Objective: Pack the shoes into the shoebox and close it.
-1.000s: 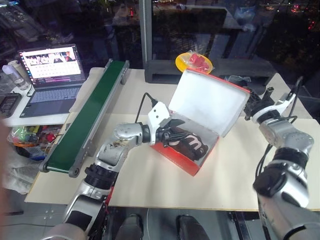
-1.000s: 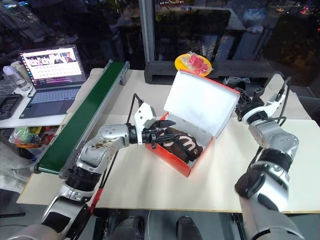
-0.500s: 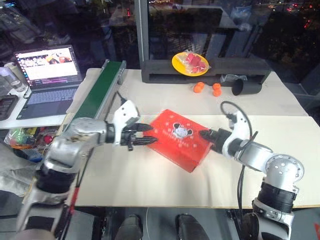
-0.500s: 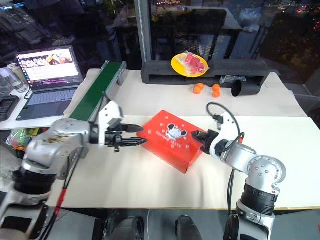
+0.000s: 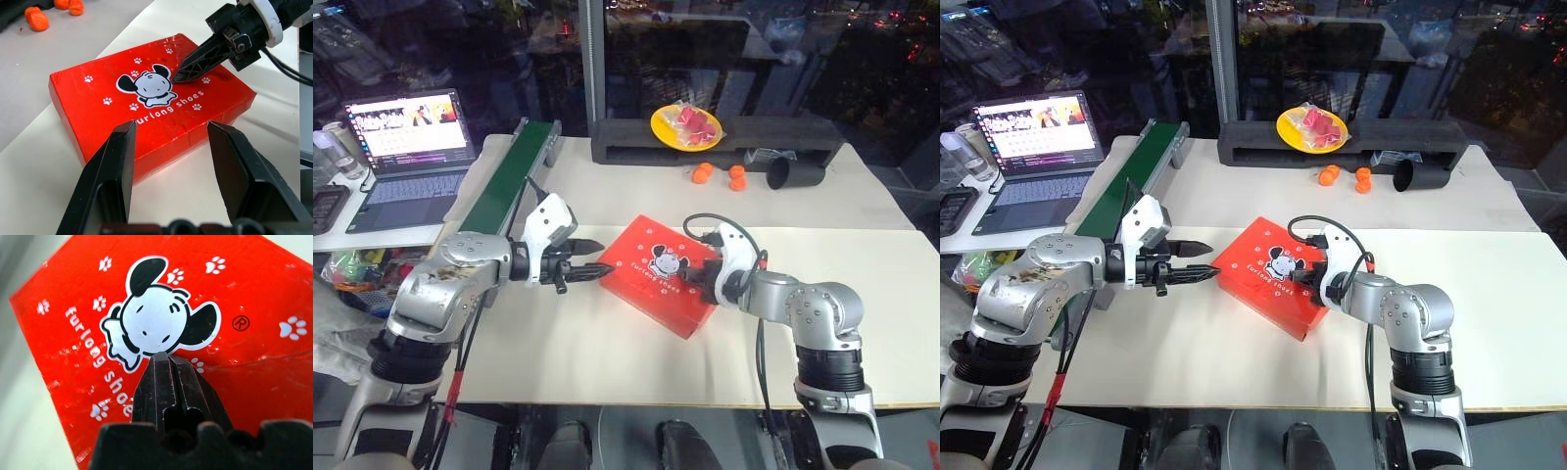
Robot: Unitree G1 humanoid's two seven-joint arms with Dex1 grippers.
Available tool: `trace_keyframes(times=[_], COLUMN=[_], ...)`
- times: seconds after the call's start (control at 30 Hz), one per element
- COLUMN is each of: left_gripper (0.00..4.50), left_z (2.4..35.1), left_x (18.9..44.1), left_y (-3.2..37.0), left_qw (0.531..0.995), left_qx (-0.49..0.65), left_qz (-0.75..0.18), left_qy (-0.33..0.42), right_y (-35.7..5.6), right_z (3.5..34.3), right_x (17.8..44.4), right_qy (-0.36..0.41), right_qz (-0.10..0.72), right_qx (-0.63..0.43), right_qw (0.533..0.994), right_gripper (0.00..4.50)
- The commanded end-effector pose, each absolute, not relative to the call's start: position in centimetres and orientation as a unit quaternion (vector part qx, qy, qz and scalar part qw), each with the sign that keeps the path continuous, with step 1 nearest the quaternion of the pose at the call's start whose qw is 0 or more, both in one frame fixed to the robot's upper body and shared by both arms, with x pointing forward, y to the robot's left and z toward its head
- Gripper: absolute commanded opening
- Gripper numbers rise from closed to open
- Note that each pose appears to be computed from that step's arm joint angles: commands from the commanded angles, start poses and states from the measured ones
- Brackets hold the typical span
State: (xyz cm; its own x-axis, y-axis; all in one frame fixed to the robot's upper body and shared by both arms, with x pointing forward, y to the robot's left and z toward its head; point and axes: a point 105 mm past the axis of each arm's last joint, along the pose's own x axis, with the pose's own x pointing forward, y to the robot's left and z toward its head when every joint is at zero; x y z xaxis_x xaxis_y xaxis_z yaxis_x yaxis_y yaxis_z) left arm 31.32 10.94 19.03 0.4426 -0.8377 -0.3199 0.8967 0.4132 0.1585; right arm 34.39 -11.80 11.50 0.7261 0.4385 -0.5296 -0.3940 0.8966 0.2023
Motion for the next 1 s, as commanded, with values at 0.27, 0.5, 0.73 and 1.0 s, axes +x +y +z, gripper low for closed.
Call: trace_keyframes(times=[0.27, 0.5, 0.73, 1.0], left_gripper=[2.45, 2.45, 2.45, 2.45], left_z=[21.4, 20.4, 19.3, 16.8], left_x=[34.1, 36.8, 37.0, 37.2], left_y=[12.2, 14.7, 15.6, 17.0], left_qw=[0.897, 0.953, 0.973, 0.988], left_qx=[0.110, 0.075, 0.021, 0.013], left_qz=[-0.427, -0.294, -0.230, -0.151], left_qy=[0.012, -0.013, -0.016, 0.007], right_y=[-15.2, -25.6, -27.1, -28.6], right_z=[21.5, 19.7, 17.5, 16.3], right_x=[35.8, 35.5, 34.1, 33.3], right_qy=[0.099, 0.078, 0.067, 0.066], right_qz=[0.196, -0.042, -0.074, -0.120], right_qx=[0.092, -0.192, -0.292, -0.287], right_qw=[0.971, 0.977, 0.951, 0.948], right_gripper=[0.01, 0.01, 0.01, 0.01])
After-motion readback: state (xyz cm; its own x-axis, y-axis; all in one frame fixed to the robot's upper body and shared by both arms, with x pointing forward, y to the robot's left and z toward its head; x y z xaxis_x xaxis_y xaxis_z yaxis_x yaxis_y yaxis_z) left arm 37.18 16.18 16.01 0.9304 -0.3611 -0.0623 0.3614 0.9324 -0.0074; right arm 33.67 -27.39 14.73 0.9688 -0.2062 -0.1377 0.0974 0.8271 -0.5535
